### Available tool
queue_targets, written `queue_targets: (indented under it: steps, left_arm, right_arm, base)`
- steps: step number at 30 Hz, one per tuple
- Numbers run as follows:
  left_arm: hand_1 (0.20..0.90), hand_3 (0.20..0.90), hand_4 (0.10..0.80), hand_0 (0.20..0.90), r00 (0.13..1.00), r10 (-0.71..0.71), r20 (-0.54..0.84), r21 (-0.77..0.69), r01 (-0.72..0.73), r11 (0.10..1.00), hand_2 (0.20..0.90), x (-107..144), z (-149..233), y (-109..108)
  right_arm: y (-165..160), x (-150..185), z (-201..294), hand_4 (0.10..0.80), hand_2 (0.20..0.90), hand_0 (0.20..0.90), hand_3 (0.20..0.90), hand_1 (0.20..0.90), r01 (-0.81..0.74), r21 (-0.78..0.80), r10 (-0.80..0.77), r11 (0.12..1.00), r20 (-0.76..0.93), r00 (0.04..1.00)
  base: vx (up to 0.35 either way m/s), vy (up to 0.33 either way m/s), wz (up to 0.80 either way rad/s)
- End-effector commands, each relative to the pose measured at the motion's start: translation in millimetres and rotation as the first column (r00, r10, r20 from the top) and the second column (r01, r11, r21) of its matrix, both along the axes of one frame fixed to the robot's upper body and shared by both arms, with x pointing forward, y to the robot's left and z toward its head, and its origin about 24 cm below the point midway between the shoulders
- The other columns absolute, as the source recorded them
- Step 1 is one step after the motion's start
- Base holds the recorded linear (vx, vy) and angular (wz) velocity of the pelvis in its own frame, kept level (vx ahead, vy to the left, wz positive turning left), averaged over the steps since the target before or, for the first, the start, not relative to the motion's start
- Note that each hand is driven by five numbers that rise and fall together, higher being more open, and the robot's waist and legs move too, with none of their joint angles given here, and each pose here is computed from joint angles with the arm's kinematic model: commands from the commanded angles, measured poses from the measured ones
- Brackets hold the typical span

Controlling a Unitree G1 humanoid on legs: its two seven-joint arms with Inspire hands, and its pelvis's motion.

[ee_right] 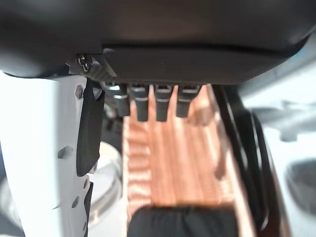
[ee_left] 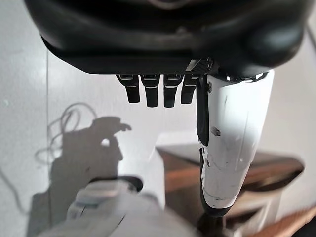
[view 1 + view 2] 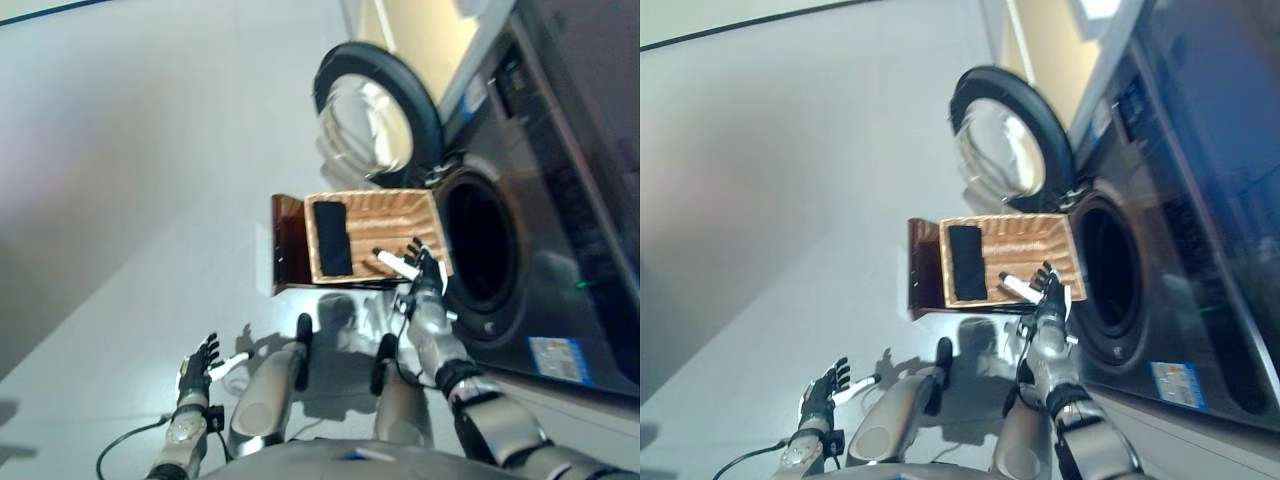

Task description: Pick up the clothes and place them into the washing machine

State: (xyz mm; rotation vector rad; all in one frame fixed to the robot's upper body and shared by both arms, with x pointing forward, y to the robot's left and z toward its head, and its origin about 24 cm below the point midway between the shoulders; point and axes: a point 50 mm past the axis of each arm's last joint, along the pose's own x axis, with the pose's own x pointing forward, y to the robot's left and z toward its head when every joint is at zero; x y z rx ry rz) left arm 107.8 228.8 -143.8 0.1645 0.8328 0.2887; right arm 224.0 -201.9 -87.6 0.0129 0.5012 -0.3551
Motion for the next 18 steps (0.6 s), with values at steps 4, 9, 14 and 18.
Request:
queue_targets:
  steps: [4, 9, 14, 18]
  left_arm:
    - [0.9, 0.9, 0.8, 0.9, 0.998, -0.024, -0.059, 0.038, 0.026, 0.999, 0.9, -15, -6, 0]
    - [0.9, 0.9, 0.8, 0.9, 0.986, -0.072, -0.148, 0.023, 0.077, 0.997, 0.9, -34, -14, -7]
    - [0.9, 0.9, 0.8, 0.9, 0.965, -0.125, -0.229, -0.008, 0.127, 0.992, 0.9, -47, -20, -14]
    - [0.9, 0.9, 0.8, 0.9, 0.959, -0.131, -0.25, -0.017, 0.131, 0.991, 0.9, -53, -21, -14]
  right_arm:
    - [-23, -70, -34, 0.8, 0.9, 0.9, 0.9, 0.9, 0.022, -0.056, -0.032, 0.998, -0.183, 0.983]
    - [-26, -146, -69, 0.8, 0.9, 0.9, 0.9, 0.9, 0.014, -0.068, -0.045, 0.998, -0.488, 0.871]
    - [-29, -183, -79, 0.8, 0.9, 0.9, 0.9, 0.9, -0.09, -0.09, 0.008, 0.992, -0.66, 0.751]
    - [-27, -185, -80, 0.8, 0.9, 0.9, 0.9, 0.9, -0.088, -0.081, 0.012, 0.993, -0.667, 0.745]
  base:
    - [0.048, -0.029, -0.15]
    - [0.087, -0.028, -0.19]
    - [0.05, -0.013, -0.03]
    - [0.061, 0.013, 0.02]
